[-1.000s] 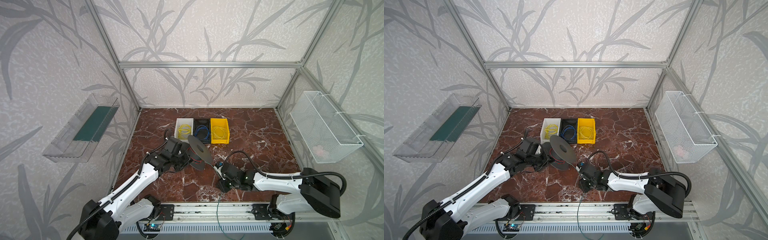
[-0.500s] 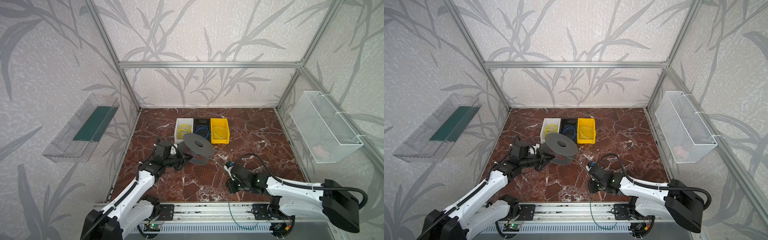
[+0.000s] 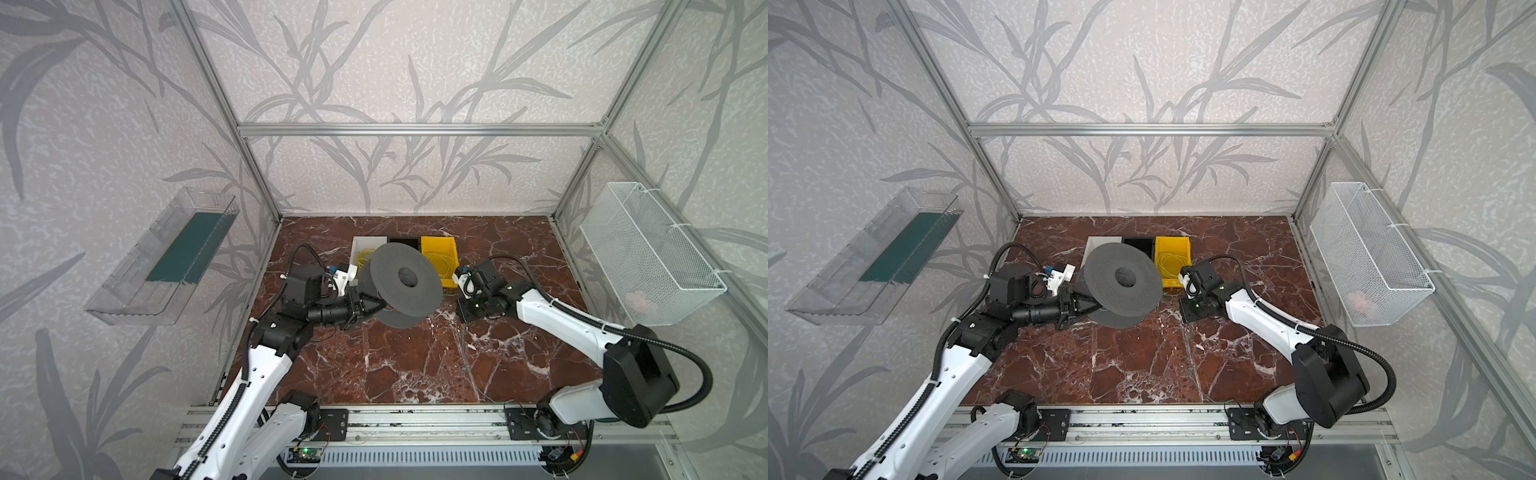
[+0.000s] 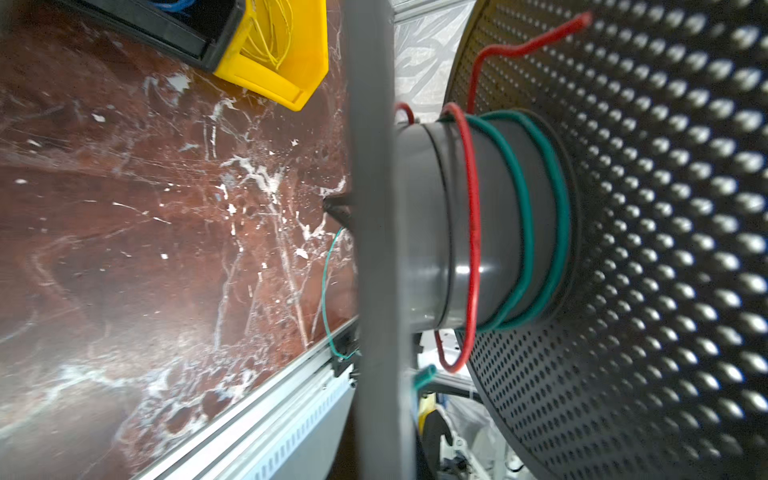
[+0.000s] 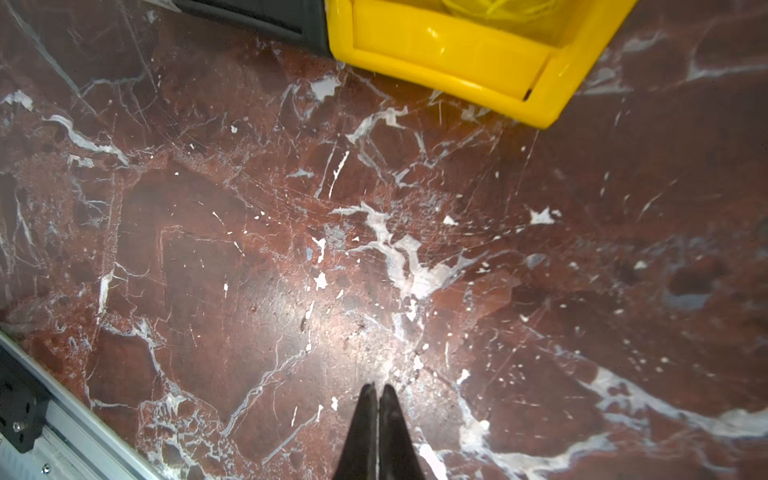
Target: Wrap the cables
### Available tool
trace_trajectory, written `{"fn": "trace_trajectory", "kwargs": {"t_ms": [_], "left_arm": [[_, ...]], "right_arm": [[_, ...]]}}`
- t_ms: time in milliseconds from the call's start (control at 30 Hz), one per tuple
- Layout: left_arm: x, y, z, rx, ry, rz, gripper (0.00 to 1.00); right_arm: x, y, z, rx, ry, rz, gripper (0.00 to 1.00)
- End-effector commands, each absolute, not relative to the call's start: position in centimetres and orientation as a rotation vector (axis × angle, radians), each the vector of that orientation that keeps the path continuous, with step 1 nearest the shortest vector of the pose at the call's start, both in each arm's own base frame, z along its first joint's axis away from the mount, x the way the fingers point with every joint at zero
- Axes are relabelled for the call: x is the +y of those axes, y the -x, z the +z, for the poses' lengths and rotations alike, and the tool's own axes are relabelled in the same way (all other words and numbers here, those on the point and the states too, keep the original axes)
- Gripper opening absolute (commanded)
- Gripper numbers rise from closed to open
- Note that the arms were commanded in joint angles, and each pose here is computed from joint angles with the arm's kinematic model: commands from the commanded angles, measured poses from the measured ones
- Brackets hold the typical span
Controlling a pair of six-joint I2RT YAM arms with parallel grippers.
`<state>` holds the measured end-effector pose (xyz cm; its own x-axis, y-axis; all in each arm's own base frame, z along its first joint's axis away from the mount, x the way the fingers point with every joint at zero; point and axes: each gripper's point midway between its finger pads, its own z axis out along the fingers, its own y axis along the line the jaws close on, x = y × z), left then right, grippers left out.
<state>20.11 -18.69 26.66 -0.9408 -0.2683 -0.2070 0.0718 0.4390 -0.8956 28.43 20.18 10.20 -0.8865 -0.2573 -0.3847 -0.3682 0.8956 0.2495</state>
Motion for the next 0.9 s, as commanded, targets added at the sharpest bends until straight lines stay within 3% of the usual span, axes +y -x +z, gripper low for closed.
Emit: {"fn": "trace_trajectory", "kwargs": {"t_ms": [0,233,500,667,867], "left_arm": [[-18.7,-17.2,28.5,2.353,-0.16,-1.406,0.0],[-20.3,-14.4,24.9,2.579,-0.571,-1.022,0.0],[-15.7,-18.9,17.9,2.811,-0.701,-0.034,0.0],[-15.8,-21.3,17.9,2.739,-0.771,0.282,0.0],[-15.6,-24.6,20.3,2.583,-0.636,0.469,0.0]], "right_arm": [[16.4,-27.9,10.3,2.866,0.498,0.234,0.0],[17.0,-30.8,15.0,2.841,0.668,0.114,0.0],[19.2,-28.5,17.0,2.877,0.899,0.03,0.0],[21.5,-27.2,18.9,2.85,0.948,0.239,0.0],[26.0,-25.3,25.1,2.677,0.969,0.751,0.0]]}}
